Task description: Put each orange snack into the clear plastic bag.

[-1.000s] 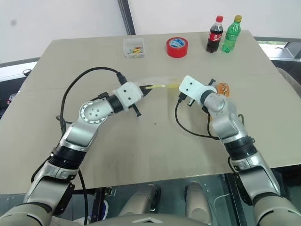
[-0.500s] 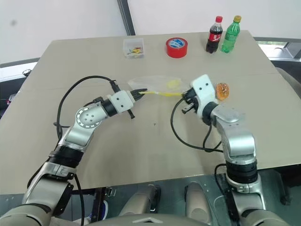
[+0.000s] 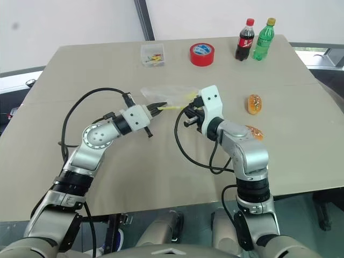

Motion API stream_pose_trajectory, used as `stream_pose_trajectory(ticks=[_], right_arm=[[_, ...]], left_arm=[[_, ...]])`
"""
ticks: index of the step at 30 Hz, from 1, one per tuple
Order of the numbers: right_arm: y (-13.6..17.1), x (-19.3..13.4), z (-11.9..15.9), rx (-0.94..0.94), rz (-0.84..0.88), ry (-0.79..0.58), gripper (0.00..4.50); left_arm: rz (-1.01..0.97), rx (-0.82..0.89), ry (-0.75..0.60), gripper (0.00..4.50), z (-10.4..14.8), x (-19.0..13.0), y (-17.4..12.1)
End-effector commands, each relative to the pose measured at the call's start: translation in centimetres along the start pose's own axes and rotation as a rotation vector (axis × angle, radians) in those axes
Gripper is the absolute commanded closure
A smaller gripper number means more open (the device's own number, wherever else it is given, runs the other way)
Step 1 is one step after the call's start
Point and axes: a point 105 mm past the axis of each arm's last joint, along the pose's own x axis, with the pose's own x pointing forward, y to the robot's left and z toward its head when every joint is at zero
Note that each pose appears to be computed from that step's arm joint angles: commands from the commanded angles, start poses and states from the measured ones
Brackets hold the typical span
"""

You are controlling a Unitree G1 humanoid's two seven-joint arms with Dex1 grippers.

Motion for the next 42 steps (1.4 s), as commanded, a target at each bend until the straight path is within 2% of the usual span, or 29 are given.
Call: stream_pose_trajectory(ticks=[1, 3, 10, 15, 18, 22, 25, 27, 28, 33, 36, 39, 41, 42], right_arm=[[0.6, 0.5, 1.4, 0.052, 0.029, -0.076, 4.46], [0.6, 0.8, 1.4, 0.099, 0.035, -0.086, 4.46], [0.1, 3.2, 0.6, 0.553, 0.086, -0.171, 4.46], [-0.1, 4.0, 0.3, 0.634, 0.107, -0.180, 4.46], [-0.5, 4.2, 0.3, 0.569, 0.083, -0.190, 4.46], [0.7, 4.4, 0.1, 0.182, 0.082, -0.204, 4.46], [4.0, 4.6, -1.8, -0.343, 0.202, -0.153, 4.46], [4.7, 4.8, -2.9, -0.527, 0.228, -0.134, 4.46], [4.7, 4.9, -3.2, -0.566, 0.226, -0.134, 4.46], [1.2, 6.0, -3.8, -1.009, 0.068, -0.082, 4.46], [-0.4, 6.0, -3.3, -1.164, 0.026, -0.069, 4.46], [-1.3, 5.7, -3.1, -1.268, 0.018, -0.056, 3.79], [-1.5, 5.5, -2.9, -1.322, 0.017, -0.063, 2.99], [-1.6, 5.4, -2.7, -1.346, 0.014, -0.070, 2.73]], left_arm=[[0.023, 0.020, -0.039, 4.50, 1.3, -0.7, 0.9], [0.016, 0.013, -0.044, 4.50, 1.4, -0.8, 0.7], [-0.041, -0.028, -0.059, 4.50, 1.4, -1.8, -0.6], [-0.052, -0.068, -0.057, 4.50, 1.1, -2.4, -1.0], [-0.053, -0.102, -0.063, 4.50, 0.9, -2.6, -1.0], [-0.080, -0.202, -0.071, 4.50, 0.5, -2.8, -1.5], [-0.147, -0.324, -0.081, 4.50, -0.1, -3.2, -1.7], [-0.211, -0.353, -0.096, 4.50, -0.1, -3.5, -2.1], [-0.226, -0.358, -0.101, 4.50, -0.1, -3.5, -2.1], [-0.270, -0.366, -0.135, 4.50, -0.2, -4.7, -1.9], [-0.286, -0.348, -0.138, 4.50, -0.4, -5.2, -1.9], [-0.269, -0.342, -0.135, 4.50, -0.8, -5.5, -1.5], [-0.251, -0.343, -0.130, 4.50, -1.0, -5.4, -1.2], [-0.242, -0.345, -0.127, 4.50, -1.1, -5.4, -1.1]])
